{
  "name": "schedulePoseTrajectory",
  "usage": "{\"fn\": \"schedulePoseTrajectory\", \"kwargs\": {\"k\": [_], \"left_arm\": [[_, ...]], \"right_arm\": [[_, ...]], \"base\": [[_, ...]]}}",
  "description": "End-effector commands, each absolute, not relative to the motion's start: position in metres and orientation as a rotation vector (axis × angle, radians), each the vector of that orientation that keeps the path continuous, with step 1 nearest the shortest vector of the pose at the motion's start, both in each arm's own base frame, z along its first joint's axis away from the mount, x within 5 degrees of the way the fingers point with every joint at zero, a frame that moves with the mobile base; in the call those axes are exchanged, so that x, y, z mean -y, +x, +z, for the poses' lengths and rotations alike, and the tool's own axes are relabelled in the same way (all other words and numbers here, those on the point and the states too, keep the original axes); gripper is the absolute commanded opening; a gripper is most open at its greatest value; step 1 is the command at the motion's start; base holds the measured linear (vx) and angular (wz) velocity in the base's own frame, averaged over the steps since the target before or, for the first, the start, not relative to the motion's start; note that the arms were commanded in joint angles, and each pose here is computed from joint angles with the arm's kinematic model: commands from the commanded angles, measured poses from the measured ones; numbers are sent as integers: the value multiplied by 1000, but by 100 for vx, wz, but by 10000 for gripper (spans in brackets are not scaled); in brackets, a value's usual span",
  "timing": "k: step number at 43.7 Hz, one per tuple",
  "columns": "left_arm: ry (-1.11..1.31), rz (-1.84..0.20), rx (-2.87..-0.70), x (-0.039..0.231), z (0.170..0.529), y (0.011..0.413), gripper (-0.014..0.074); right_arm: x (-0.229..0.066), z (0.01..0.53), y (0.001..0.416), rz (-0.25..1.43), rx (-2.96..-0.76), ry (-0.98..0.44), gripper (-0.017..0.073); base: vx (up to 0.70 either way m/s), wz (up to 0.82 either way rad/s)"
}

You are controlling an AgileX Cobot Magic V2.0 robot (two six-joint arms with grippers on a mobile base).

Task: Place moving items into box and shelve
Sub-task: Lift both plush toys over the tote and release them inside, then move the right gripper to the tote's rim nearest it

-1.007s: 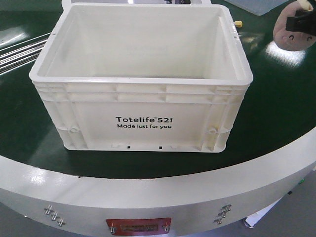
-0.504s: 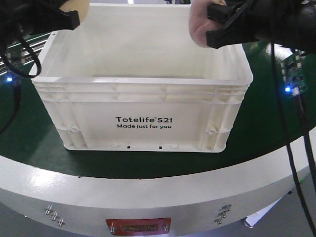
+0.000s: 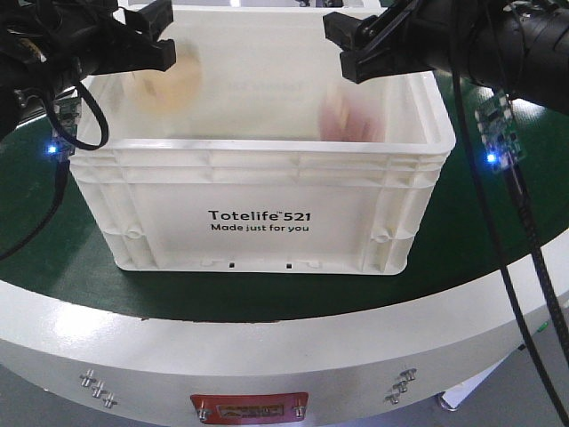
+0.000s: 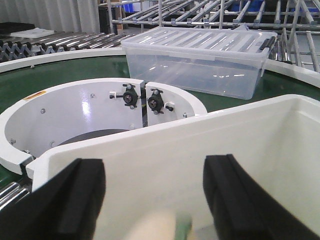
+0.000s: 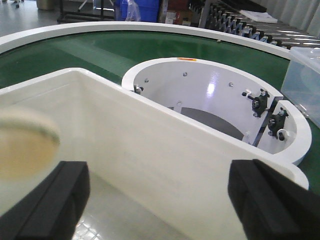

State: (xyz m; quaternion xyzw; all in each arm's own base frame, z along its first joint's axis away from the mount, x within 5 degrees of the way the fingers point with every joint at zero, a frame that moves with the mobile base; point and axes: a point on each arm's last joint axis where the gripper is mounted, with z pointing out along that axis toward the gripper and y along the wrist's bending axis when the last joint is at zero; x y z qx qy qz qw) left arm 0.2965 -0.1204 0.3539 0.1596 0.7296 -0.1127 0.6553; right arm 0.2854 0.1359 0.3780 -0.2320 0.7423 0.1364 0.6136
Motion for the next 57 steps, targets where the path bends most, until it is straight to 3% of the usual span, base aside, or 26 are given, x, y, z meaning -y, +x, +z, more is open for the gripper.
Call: {"fn": "schedulePoseTrajectory", "kwargs": {"k": [1, 10, 18, 26, 27, 29, 35, 41, 49, 57], "left_arm": [[325, -285, -1504, 120, 382, 290, 611], [322, -277, -1516, 116, 385, 286, 591], [290, -227, -1569, 97, 388, 284, 575], [218, -145, -1638, 65, 391, 281, 575], [147, -64, -1674, 36, 397, 274, 575], [134, -52, -1679, 32, 397, 273, 575], [113, -34, -1684, 25, 398, 272, 575], [112, -33, -1689, 24, 398, 272, 575], [112, -33, -1691, 24, 398, 272, 575], [112, -33, -1692, 24, 397, 272, 575]], "right_arm": [[-129, 402, 282, 290, -1623, -454, 722], [-128, 402, 282, 288, -1624, -456, 712], [-125, 404, 284, 263, -1605, -424, 676], [-123, 406, 285, 246, -1593, -402, 647], [-112, 407, 289, 191, -1581, -367, 627], [-106, 407, 291, 195, -1592, -341, 624], [-84, 404, 298, 204, -1636, -258, 617], [-70, 399, 301, 225, -1691, -266, 608], [-63, 394, 301, 266, -1745, -287, 595], [-63, 395, 308, 372, -1801, -185, 593]], "base": [[0, 0], [0, 0], [0, 0], [0, 0], [0, 0], [0, 0], [0, 0], [0, 0], [0, 0], [0, 0]]}}
